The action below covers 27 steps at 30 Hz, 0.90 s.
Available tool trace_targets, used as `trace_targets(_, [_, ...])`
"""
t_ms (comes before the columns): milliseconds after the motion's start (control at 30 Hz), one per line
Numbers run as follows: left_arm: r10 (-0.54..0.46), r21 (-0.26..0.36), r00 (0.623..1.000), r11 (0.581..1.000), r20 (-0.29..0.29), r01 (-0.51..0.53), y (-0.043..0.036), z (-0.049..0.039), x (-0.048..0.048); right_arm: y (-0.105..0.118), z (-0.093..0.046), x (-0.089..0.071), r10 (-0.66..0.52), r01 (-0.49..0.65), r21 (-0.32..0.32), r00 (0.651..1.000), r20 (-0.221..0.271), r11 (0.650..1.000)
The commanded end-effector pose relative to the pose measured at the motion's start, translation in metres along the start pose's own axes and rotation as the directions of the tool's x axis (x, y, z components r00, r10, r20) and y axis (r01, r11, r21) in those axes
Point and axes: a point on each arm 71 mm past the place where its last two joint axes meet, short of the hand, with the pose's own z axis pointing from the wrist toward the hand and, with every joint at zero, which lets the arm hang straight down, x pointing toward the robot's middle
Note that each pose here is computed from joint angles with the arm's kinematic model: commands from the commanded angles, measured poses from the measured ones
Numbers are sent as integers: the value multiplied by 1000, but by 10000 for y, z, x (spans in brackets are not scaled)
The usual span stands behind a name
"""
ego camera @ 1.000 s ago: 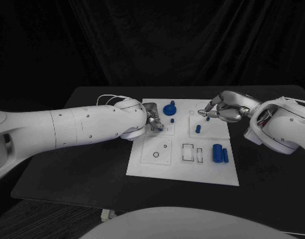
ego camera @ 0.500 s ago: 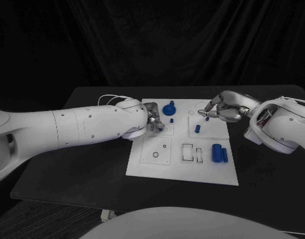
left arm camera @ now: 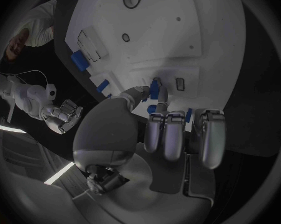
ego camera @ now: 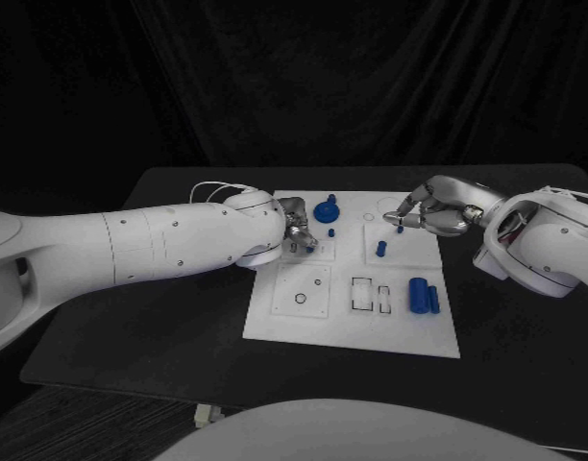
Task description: Assemble the parts on the task board
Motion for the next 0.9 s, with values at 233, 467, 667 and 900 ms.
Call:
trace_targets(233, [76,16,997,997,-2,-76,-10,3,25,-13,0,6,-3,3,24,1000,-18,1000])
trace_targets(467, [83,7,997,997,-7,-83,1,-4,32,-24,1,12,-3,4,31,1000,-26,1000])
trace_targets(667, [90,11,996,996,-18,-90,-21,-8,53,-31,5,17,-4,5,35,1000,-31,999])
trace_targets(900, [100,18,994,995,-36,-99,-60,-20,89,-38,6,23,-4,5,39,999,-35,999])
